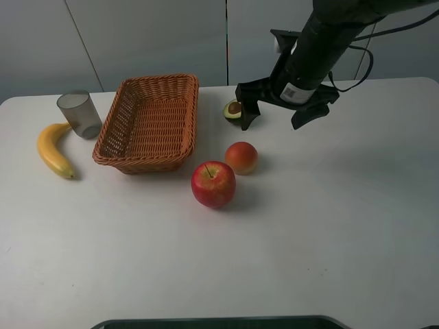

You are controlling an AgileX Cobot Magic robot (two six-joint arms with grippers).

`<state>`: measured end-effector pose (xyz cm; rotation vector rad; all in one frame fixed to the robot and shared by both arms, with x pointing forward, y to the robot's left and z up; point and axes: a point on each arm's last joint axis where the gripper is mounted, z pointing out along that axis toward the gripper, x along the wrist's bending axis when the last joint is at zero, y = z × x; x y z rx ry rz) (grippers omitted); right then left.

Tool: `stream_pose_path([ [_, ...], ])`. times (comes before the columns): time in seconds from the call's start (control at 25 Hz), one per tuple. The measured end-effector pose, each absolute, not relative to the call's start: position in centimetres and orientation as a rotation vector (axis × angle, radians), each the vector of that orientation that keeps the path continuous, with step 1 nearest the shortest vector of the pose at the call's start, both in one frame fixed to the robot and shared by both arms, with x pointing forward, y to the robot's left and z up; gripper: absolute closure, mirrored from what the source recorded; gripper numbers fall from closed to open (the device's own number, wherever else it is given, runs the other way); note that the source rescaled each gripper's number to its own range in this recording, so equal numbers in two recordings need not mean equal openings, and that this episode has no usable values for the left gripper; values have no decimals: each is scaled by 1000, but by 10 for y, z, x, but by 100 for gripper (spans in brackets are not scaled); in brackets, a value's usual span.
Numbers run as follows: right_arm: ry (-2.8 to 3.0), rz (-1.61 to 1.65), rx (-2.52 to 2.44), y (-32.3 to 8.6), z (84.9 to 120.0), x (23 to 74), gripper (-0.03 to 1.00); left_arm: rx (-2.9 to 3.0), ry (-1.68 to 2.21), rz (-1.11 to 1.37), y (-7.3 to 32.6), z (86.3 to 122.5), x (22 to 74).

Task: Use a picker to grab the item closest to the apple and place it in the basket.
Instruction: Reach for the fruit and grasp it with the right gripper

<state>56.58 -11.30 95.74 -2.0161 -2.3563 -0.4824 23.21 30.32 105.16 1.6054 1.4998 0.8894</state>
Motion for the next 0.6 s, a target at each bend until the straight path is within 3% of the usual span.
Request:
stream_pose_path([
  [0.6, -2273, -408, -2131, -63, 908, 589, -3, 1604, 1501, 888, 303, 1052, 232],
])
